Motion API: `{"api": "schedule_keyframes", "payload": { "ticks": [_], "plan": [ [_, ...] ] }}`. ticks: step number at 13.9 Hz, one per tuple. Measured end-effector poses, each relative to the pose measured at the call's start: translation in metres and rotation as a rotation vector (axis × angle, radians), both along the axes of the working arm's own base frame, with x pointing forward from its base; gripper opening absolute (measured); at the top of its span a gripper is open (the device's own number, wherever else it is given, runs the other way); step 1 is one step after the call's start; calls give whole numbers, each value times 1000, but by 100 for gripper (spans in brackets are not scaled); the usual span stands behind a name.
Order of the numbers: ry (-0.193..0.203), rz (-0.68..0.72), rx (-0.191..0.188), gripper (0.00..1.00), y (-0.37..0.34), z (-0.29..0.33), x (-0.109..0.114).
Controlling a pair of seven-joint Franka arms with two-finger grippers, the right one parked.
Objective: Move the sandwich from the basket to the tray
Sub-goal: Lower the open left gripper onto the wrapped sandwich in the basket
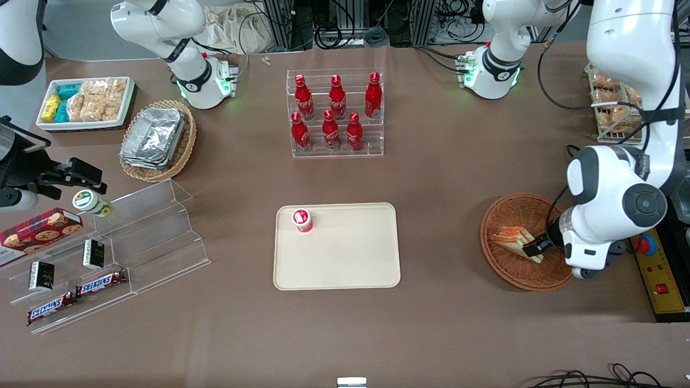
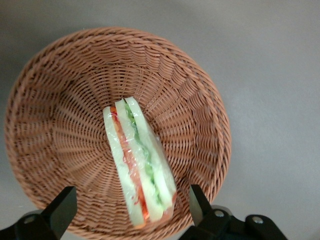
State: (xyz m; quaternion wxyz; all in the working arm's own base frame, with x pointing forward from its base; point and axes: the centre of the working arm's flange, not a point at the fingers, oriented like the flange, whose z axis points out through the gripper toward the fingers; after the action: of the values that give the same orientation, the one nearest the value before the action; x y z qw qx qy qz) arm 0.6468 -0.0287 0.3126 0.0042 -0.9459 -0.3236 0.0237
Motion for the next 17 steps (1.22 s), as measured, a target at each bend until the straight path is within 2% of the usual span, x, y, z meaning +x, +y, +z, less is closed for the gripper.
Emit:
{"api": "schedule_keyframes", "payload": {
  "ticks": [3, 9, 14, 17],
  "plan": [
    [-1, 67, -2, 100, 4, -28, -6],
    [17, 96, 1, 100, 6, -59, -24],
    [-5, 121, 1, 98, 8, -60, -22],
    [-24, 171, 2, 92, 8, -61, -20]
  ]
}}
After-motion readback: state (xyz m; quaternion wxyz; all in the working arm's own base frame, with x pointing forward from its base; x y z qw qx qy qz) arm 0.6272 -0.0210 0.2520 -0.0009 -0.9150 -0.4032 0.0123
